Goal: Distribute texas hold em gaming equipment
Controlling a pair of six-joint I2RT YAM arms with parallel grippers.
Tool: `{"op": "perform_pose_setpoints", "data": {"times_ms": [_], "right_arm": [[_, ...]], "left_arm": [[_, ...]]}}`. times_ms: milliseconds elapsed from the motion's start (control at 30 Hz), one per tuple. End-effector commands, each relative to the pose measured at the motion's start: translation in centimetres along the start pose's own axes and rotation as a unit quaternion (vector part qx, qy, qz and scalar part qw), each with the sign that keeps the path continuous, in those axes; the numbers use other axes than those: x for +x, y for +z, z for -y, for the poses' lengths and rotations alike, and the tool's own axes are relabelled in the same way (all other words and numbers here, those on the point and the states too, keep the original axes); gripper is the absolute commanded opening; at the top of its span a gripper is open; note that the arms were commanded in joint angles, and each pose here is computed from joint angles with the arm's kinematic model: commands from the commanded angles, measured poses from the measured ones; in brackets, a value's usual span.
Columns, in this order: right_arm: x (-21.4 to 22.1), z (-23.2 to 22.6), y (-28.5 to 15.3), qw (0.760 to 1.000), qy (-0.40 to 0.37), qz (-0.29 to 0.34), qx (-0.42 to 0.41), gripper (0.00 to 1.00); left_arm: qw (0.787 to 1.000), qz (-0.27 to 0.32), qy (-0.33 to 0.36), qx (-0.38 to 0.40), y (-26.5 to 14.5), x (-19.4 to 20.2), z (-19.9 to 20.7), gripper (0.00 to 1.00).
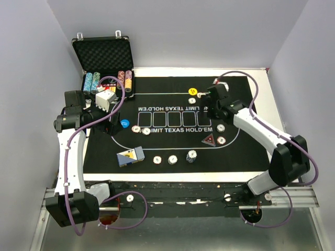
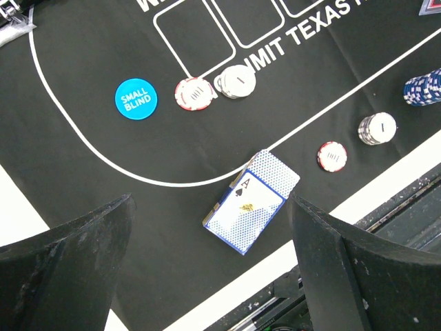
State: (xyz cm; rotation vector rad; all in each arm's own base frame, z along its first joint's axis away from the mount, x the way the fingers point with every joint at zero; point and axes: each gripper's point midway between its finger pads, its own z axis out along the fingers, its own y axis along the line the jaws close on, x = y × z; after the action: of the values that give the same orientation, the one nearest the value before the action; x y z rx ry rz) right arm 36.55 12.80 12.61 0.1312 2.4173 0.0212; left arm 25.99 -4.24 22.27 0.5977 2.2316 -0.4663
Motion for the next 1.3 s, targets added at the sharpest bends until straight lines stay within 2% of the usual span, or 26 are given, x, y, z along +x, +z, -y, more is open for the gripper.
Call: {"op": "perform_pose_setpoints", "data": {"times_ms": [0,233,467,900,1100,1267], "right_arm": [[2.5,-5.2,-4.2,0.995,-0.058,-0.028,-0.081,1.0],[10.3,-9.8,-7.0,0.976,-0.127,-0.085,-0.155,1.0],[15.7,-10.6,-8.0,0.967,-0.189,-0.118,-0.125,1.0],[17.8,-8.9,-6.5,0.967,-0.202,-0.133,-0.077,0.95],[18.9,-8.9,-6.1,0.965,-0.202,-0.147,-0.081,0.88],[19.3,-8.9,-6.0,0.965,-0.199,-0.151,-0.086,0.74]], "left_arm": [[1.0,0.01,-0.004,0.011,-0.1,-0.6,0.3,0.99],[1.0,0.009,-0.021,0.01,0.4,-0.3,0.1,0.99],[0.999,0.011,-0.031,0.009,0.4,-0.2,0.2,0.99],[1.0,0.015,-0.024,0.008,0.3,-0.1,0.4,0.99],[1.0,0.014,-0.021,0.007,0.2,-0.1,0.4,0.99],[1.0,0.016,-0.02,0.004,0.1,-0.3,0.2,0.99]]}}
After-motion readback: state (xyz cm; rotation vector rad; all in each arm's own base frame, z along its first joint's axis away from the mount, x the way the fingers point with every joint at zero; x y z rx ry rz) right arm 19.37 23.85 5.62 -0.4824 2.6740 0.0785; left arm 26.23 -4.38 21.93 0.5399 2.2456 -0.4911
